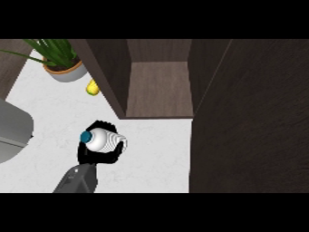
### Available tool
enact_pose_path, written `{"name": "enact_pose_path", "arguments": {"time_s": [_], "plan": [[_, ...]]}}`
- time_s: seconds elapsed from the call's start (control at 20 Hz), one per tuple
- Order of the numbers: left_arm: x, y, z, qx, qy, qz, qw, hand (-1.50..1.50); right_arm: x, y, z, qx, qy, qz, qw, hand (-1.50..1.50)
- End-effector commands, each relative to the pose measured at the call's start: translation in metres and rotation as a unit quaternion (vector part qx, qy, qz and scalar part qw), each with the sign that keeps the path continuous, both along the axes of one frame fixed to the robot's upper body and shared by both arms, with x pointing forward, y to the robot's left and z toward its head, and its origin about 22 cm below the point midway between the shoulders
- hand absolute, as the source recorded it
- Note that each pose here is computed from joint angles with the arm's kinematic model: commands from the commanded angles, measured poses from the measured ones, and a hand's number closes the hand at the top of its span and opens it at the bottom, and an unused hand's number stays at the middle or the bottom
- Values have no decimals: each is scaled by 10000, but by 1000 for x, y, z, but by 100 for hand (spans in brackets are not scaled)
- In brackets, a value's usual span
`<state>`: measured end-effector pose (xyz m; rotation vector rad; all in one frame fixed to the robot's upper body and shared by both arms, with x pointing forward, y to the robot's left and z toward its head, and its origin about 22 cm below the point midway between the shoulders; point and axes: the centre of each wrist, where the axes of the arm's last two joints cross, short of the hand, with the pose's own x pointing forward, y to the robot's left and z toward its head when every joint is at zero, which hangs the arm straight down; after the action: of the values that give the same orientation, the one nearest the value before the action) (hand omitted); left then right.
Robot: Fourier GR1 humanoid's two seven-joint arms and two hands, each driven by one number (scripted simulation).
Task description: Pick up the bottled water, place it into the cabinet and close the cabinet
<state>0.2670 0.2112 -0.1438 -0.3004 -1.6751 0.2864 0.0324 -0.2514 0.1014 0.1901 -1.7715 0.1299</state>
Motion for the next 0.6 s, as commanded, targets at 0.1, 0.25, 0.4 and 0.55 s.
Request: {"name": "enact_pose_path", "arguments": {"time_s": [0.1,0.25,0.4,0.55], "plan": [[17,-41,34,-62,-49,-247,9997,150,0,-3,16,204,-277,53,9994,-150],[39,-61,69,495,-366,-109,9980,150,-2,-4,13,147,-127,66,9998,-150],[41,-88,93,660,-415,-205,9967,150,-5,1,21,267,-208,47,9994,-150],[55,-107,121,790,-486,-113,9956,150,7,-1,14,261,-206,-110,9994,-150]]}}
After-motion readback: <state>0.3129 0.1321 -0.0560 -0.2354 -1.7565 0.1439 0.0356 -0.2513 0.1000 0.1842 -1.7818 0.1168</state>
